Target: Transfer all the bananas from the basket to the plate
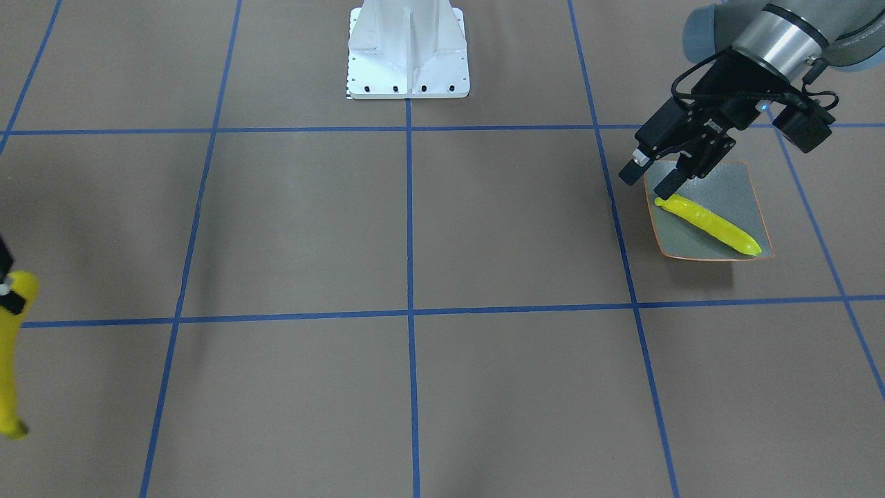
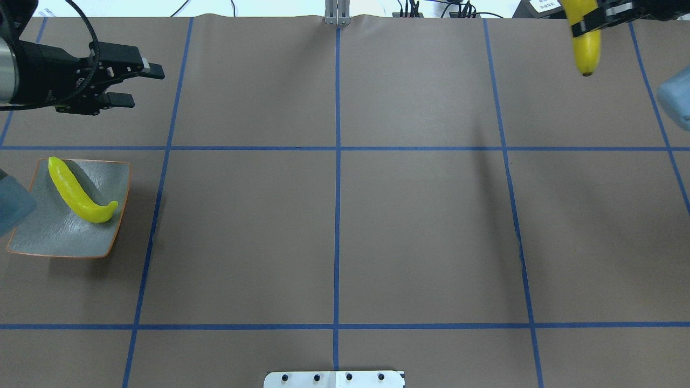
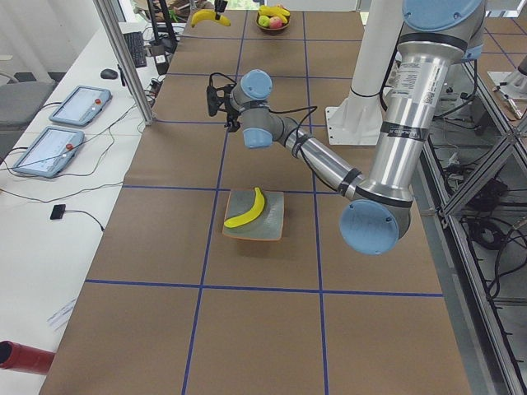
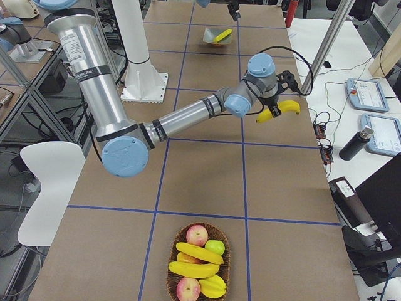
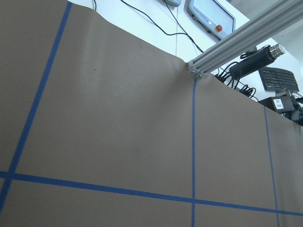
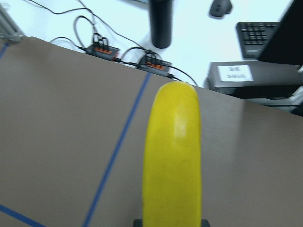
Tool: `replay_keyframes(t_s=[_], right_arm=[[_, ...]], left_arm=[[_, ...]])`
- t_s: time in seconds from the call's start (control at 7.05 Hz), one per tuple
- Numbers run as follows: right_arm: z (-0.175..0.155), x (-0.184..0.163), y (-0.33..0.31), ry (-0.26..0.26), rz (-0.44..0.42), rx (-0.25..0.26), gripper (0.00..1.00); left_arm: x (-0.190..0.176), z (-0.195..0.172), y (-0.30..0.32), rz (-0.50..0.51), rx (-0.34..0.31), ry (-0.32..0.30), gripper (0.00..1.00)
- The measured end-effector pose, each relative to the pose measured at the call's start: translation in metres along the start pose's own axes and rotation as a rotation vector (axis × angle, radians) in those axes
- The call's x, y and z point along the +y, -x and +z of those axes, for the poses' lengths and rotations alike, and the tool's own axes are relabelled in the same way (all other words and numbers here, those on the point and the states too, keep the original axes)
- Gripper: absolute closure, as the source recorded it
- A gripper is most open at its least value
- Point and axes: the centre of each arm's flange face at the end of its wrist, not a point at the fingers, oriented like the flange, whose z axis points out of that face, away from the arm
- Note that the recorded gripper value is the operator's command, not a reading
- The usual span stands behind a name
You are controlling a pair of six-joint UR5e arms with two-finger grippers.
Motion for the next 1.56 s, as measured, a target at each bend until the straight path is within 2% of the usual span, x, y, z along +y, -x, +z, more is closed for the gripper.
replay_keyframes(t_s=[0.14,0.43,0.71,1.13,1.42,1.56], right_arm=[[0.015,-0.001,0.050,-0.013,-0.008,-0.068,1.00],[0.041,-0.012,0.140,-0.045,-0.010,-0.164,1.00],[0.068,-0.018,0.239,-0.108,0.025,-0.207,1.00],[0.093,0.007,0.367,-0.186,0.127,-0.274,1.00],[0.096,0.026,0.415,-0.216,0.130,-0.324,1.00],[0.096,0.035,0.426,-0.231,0.121,-0.368,1.00]], left_arm=[[0.003,0.004,-0.015,-0.073,0.024,0.008,0.00],[0.006,0.012,-0.047,-0.194,0.067,0.023,0.00],[0.011,0.019,-0.067,-0.268,0.093,0.042,0.00],[0.021,0.028,-0.090,-0.418,0.118,0.070,0.00],[0.032,0.038,-0.098,-0.427,0.127,0.083,0.00],[0.039,0.041,-0.103,-0.423,0.137,0.091,0.00]])
